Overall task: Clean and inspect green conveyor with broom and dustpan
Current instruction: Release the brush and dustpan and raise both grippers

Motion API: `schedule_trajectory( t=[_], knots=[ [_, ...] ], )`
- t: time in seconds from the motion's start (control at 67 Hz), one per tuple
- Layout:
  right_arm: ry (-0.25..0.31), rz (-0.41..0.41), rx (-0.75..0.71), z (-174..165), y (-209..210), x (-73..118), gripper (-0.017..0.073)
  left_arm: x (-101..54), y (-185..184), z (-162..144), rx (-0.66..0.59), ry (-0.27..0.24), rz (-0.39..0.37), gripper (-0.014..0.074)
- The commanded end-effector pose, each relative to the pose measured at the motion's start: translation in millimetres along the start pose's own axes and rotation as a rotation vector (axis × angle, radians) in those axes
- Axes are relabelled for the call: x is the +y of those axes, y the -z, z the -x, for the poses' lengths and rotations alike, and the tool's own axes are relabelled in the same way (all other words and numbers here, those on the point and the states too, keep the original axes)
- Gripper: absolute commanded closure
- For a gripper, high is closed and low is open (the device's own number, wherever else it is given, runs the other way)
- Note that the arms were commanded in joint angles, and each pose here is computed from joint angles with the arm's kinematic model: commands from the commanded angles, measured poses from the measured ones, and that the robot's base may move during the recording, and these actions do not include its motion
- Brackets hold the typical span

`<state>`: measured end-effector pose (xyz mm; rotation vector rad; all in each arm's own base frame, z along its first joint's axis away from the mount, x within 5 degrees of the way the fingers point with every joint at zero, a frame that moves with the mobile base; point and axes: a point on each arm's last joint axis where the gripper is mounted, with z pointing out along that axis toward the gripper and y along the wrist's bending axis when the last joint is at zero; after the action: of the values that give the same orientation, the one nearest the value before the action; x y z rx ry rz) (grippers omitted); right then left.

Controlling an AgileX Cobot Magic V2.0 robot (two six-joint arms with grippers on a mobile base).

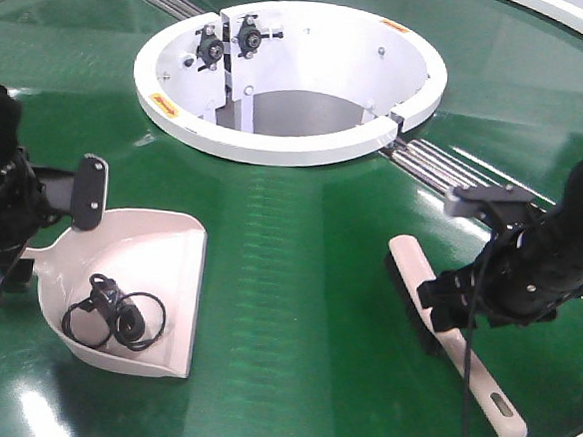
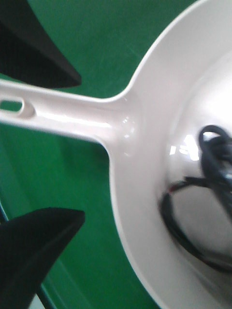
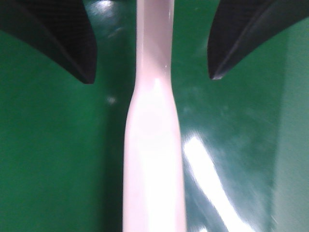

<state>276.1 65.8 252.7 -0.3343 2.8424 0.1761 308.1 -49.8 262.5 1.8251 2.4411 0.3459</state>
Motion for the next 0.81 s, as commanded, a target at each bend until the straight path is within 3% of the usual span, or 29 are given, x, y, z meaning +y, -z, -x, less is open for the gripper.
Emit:
schedule_trajectory(
  t=[0.0,0.06,0.343,0.403,0.493,0.627,0.792],
  knots=[
    [0.036,-0.029,-0.19,5,37,0.6,0.008,-9.2,42,2,-0.173,0.175,0.035,0.0096],
    [0.046,-0.042,-0.281,4,54,1.3,0.0081,-12.7,53,3,-0.24,0.246,0.041,0.0099],
    [0.072,-0.073,-0.655,-10,124,6.6,0.01,-20.5,98,5,-0.548,0.482,0.127,0.0113],
    [0.074,-0.074,-0.719,-16,138,8.1,0.0106,-21.4,104,4,-0.579,0.549,0.128,0.0113],
    [0.078,-0.075,-0.793,-28,157,10.3,0.0115,-25.9,109,4,-0.622,0.678,0.071,0.0113],
    [0.105,-0.092,-0.876,-51,170,11.6,0.0118,-38.3,97,5,-0.695,0.722,0.039,0.0113],
    [0.114,-0.121,-1.009,-89,154,9.1,0.0118,-63.1,87,-9,-0.828,0.805,0.145,0.0113]
  ],
)
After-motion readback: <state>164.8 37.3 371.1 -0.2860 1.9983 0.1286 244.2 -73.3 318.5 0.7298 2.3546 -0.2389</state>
